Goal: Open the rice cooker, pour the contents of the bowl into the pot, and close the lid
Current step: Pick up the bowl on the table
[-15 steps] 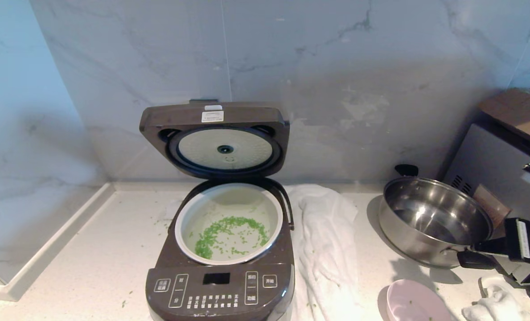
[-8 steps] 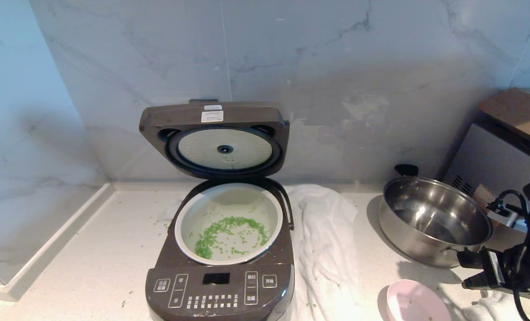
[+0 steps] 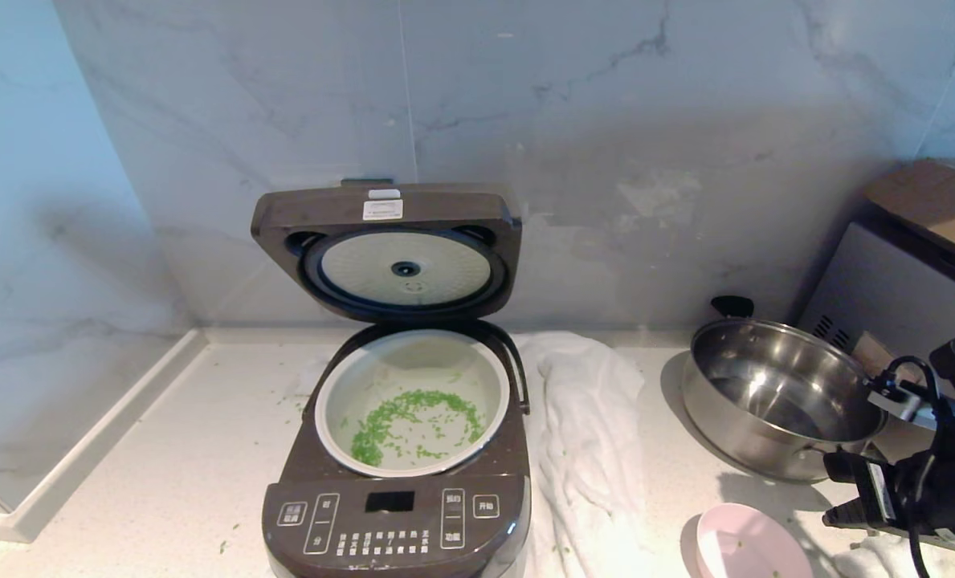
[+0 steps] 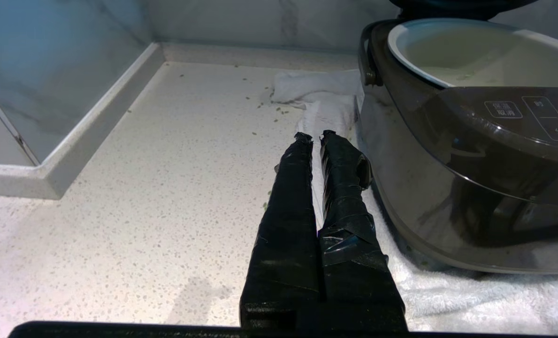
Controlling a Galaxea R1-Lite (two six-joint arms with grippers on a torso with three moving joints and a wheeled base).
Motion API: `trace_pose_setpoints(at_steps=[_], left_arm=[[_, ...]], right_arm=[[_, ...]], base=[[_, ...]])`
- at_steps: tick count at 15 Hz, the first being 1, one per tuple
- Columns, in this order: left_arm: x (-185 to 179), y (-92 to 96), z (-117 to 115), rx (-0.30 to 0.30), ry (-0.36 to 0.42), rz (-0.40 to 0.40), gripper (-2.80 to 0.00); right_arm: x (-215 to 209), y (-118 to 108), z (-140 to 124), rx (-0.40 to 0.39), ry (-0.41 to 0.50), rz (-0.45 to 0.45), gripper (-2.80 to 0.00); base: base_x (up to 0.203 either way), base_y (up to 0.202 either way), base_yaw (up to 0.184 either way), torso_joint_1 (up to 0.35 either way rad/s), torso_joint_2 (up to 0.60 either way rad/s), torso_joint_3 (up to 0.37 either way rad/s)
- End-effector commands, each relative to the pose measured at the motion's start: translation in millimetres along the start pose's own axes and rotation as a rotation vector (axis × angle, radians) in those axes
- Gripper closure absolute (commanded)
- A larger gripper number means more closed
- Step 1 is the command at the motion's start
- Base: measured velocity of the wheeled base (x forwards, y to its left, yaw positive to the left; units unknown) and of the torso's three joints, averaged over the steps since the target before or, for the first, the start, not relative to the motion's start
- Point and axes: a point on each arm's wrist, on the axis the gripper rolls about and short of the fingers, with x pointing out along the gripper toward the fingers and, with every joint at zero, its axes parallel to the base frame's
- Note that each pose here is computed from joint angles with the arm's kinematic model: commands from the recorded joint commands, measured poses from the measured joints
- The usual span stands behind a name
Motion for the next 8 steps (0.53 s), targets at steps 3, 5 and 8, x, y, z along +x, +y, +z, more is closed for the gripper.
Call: trace_pose_setpoints(at_steps=[3,5,8], left_arm=[[0.0,0.0,0.0,-0.001,-0.001,0.0,0.0],[0.0,0.0,0.0,-0.001,-0.001,0.0,0.0],[0.0,0.0,0.0,0.0,-0.001,0.0,0.0]], right_arm=[[6.8,-1.4,-3.9,-0.006,-0.006,0.002,0.0],[8.4,-3.1,-7.9,0.003,0.007,0.0,0.0],[4.0,-2.5,-8.7,0.002,-0.015,0.002,0.0]], base=[[0.0,0.0,0.0,0.0,0.0,0.0],[0.0,0.0,0.0,0.0,0.0,0.0],[0.0,0.0,0.0,0.0,0.0,0.0]])
